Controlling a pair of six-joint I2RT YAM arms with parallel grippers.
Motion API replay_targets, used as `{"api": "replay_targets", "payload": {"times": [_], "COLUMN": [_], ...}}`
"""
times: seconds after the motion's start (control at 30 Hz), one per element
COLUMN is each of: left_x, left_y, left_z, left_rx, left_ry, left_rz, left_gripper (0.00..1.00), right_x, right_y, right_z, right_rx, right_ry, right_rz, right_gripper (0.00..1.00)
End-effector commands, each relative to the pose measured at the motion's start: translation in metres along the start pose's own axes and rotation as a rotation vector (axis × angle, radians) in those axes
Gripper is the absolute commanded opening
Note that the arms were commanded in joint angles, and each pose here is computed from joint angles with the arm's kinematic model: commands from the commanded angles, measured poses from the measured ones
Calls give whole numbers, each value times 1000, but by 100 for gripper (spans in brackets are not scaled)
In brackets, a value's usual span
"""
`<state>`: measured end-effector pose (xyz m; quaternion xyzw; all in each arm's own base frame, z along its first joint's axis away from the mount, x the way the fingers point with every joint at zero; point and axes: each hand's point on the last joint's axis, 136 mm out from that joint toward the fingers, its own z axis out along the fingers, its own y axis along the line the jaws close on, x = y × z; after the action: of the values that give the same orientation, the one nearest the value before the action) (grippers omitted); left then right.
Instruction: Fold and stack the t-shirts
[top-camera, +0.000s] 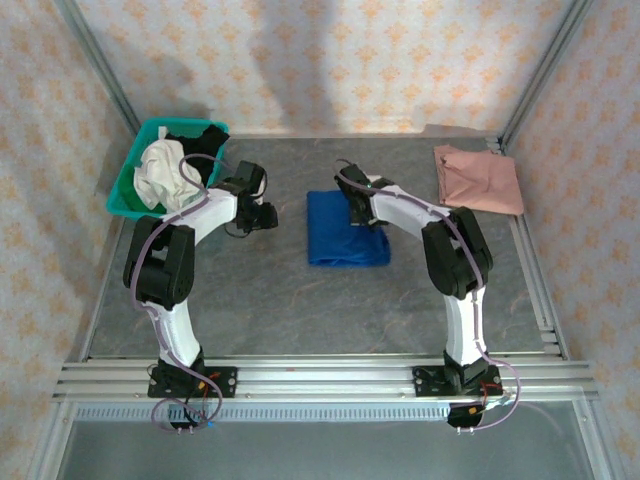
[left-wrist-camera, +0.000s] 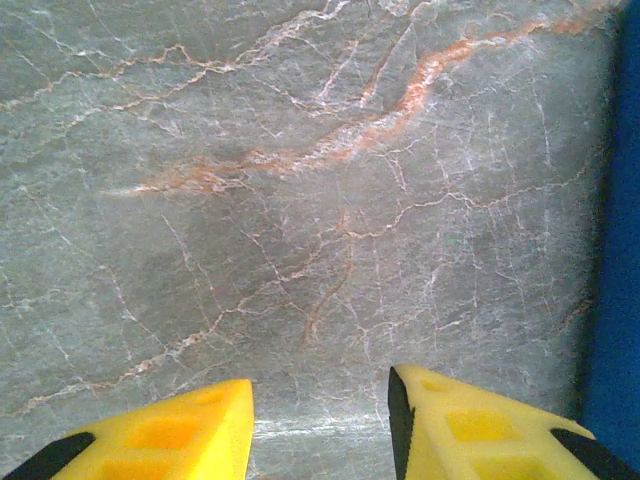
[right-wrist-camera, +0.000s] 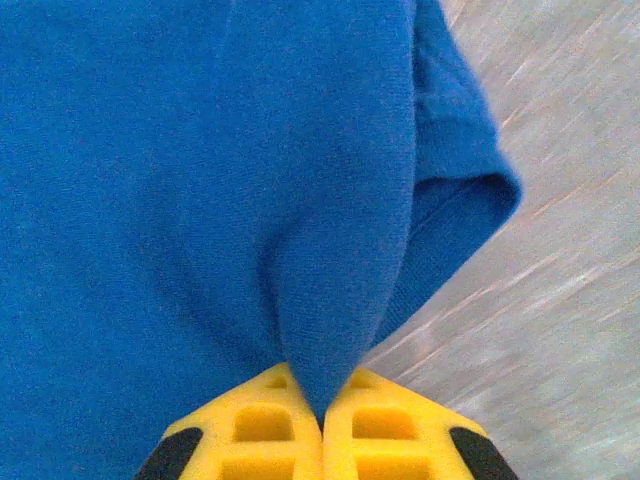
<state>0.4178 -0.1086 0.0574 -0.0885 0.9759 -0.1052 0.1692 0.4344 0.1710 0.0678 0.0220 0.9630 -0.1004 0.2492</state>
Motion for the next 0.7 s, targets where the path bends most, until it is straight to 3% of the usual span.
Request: {"api": "replay_targets", "payload": {"times": [0.0, 0.43, 0.67], "left_x": [-13, -15, -16], "left_y": [7, 25, 37], "left_z": [-21, -32, -30], "left_rx": [-19, -28, -35], "left_ry": [-44, -54, -47], "left_rz": [-2, -30, -47], "left_gripper": [40, 38, 37], "right_x": [-42, -144, -186], "right_y": [-52, -167, -219], "right_z": [-27, -58, -48], "right_rx": [243, 471, 432], "right_ry": [-135, -223, -281], "right_rz": [-190, -159, -83], "right_gripper": [0, 0, 0]}}
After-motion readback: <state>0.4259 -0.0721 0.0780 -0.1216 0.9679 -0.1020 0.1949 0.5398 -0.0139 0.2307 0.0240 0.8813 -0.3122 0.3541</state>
